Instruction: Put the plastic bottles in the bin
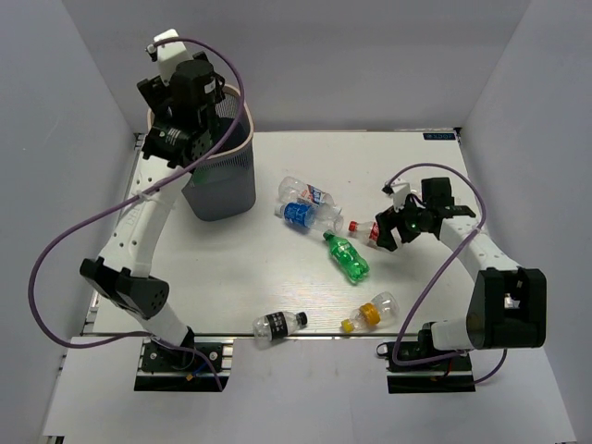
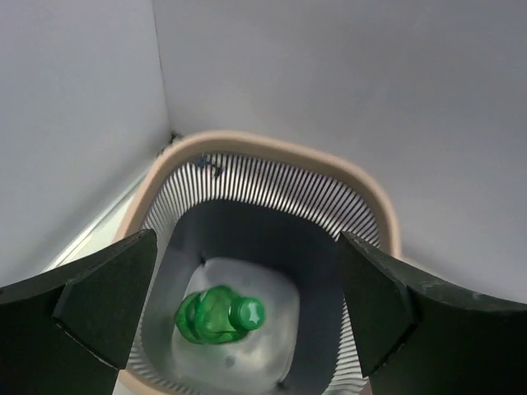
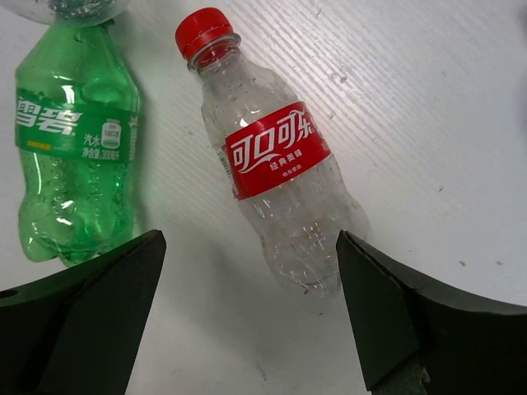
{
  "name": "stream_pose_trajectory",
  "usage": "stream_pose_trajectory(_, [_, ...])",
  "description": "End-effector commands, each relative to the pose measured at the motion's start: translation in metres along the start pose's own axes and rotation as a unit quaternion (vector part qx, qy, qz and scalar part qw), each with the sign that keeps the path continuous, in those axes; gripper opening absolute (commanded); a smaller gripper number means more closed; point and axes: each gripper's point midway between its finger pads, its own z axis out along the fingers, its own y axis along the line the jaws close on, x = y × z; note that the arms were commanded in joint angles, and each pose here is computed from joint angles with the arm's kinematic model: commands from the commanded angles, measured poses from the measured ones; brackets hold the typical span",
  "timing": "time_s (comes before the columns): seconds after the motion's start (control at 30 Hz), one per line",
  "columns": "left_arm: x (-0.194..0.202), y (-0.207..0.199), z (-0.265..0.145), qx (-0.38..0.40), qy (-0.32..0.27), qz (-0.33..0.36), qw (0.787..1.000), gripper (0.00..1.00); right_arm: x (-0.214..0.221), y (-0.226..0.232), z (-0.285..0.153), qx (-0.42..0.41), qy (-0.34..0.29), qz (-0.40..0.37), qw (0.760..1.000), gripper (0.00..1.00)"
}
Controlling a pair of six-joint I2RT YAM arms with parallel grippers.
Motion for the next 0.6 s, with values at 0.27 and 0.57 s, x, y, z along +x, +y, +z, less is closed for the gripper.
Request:
stream_pose_trajectory(0.27, [0.055,-0.098,-0.125,0.499,0.126,0.129,0.848,1.00,-0.018,-0.032,0.027,0.026,0.019,-0.140,0.990,0.90])
stream_pose_trajectory(0.57, [0.248,-0.043,-0.230,0.539,0.447,0.199,0.686,1.00,0.006,-0.039,0.056,-0.006,0.070,-0.184,0.980,0.79])
